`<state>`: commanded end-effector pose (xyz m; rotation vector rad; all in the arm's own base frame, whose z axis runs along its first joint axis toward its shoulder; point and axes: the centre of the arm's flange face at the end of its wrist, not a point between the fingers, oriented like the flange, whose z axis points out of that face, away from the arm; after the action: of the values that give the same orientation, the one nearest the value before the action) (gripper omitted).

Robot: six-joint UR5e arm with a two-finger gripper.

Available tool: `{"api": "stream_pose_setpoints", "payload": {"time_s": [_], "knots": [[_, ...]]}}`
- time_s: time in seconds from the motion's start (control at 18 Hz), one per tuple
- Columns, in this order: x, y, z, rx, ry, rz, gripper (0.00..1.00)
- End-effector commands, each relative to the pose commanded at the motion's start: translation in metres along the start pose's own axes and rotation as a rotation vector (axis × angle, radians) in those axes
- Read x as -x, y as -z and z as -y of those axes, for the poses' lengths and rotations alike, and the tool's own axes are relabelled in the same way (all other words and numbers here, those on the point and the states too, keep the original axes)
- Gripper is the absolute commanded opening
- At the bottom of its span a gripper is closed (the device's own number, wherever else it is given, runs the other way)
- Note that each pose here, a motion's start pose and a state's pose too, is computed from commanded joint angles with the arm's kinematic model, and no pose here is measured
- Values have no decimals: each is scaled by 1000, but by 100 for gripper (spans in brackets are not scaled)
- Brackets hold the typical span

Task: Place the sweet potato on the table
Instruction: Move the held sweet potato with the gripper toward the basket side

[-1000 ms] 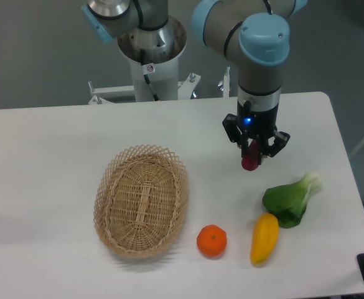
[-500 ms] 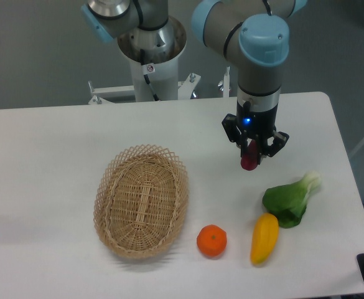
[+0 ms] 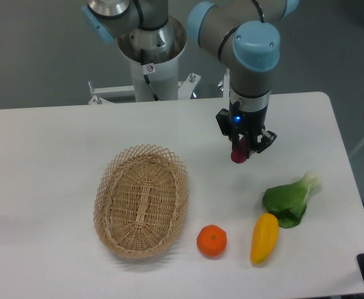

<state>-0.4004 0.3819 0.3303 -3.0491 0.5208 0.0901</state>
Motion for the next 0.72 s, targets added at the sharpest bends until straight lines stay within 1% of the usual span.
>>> {"api": "stream_pose_setpoints", "payload": {"time_s": [0.06, 0.17, 0.39, 0.72], "knots": [[-3, -7, -1, 1, 0, -12, 37], [-9, -17, -2, 3, -5, -3, 37], [-16, -51, -4, 38, -11, 77, 37], [-9, -86, -4, 50, -12, 29, 37]]}}
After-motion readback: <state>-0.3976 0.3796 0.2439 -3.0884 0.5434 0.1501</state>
